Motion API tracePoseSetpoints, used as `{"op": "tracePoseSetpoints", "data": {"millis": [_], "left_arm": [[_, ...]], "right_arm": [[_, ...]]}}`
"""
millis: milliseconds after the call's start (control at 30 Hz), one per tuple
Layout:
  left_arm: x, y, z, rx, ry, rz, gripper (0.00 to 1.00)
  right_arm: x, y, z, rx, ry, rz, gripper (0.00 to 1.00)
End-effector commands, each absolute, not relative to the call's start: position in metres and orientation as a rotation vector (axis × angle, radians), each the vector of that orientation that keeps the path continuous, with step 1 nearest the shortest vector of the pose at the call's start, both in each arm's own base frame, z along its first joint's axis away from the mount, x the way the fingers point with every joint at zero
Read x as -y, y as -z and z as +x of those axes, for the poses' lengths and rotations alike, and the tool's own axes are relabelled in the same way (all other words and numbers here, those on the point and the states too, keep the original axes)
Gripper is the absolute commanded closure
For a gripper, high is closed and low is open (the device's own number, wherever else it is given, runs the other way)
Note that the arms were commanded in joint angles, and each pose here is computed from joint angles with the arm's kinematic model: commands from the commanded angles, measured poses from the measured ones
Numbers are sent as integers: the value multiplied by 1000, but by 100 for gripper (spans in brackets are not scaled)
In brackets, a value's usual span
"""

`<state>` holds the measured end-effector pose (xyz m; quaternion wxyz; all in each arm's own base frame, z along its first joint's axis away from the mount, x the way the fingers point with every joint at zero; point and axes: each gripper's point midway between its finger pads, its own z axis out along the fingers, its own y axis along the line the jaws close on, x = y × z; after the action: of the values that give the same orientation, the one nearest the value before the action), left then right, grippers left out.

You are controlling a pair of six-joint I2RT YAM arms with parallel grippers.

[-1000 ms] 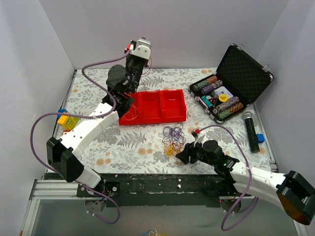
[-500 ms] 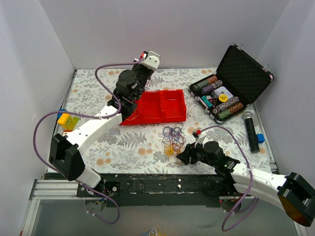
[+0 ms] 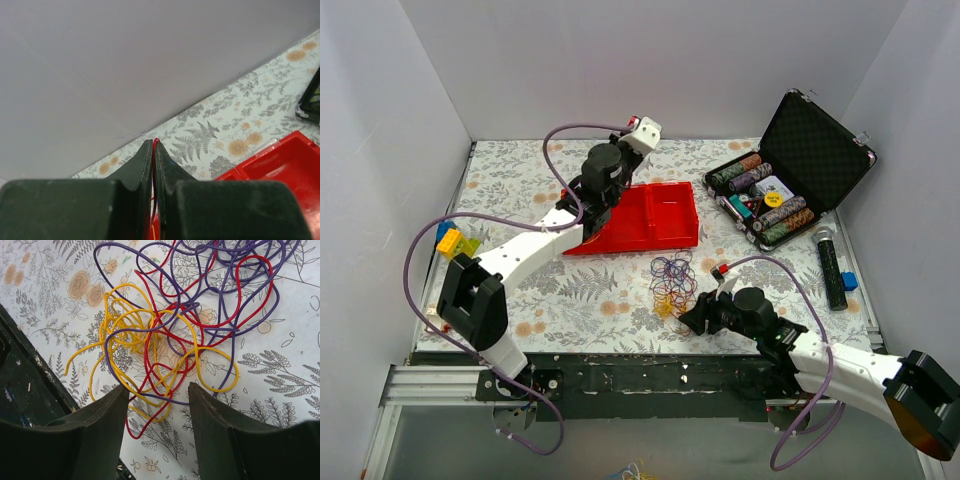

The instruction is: Untangle the cables

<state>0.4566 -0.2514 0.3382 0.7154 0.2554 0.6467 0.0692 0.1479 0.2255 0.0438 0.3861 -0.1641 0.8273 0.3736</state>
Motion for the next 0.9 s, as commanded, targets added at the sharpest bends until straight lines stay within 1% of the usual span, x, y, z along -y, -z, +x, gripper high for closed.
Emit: {"op": "tracePoseSetpoints", "data": {"millis": [0,100,200,500,667,867], "left_arm": [[270,-308,457,-1531,-59,619,100],[289,-289,456,-1559,31,682,100],[299,-272,463,-1597,47,702,100],[283,-205,479,-1713,-132,716,100],[272,-185,487,-1750,-220,668,100],[269,-158,481,-1796,-221,705,100]], "right_arm": [[-229,-51,152,-2079,-960,-408,41],[-231,-52,153,-2080,-963,-406,41],[-231,-53,153,-2080,-960,-405,41],[-228,-58,156,-2073,-948,-385,41],[-226,-57,157,-2078,-939,-382,41],[-225,-55,156,-2086,-932,-381,41]]}}
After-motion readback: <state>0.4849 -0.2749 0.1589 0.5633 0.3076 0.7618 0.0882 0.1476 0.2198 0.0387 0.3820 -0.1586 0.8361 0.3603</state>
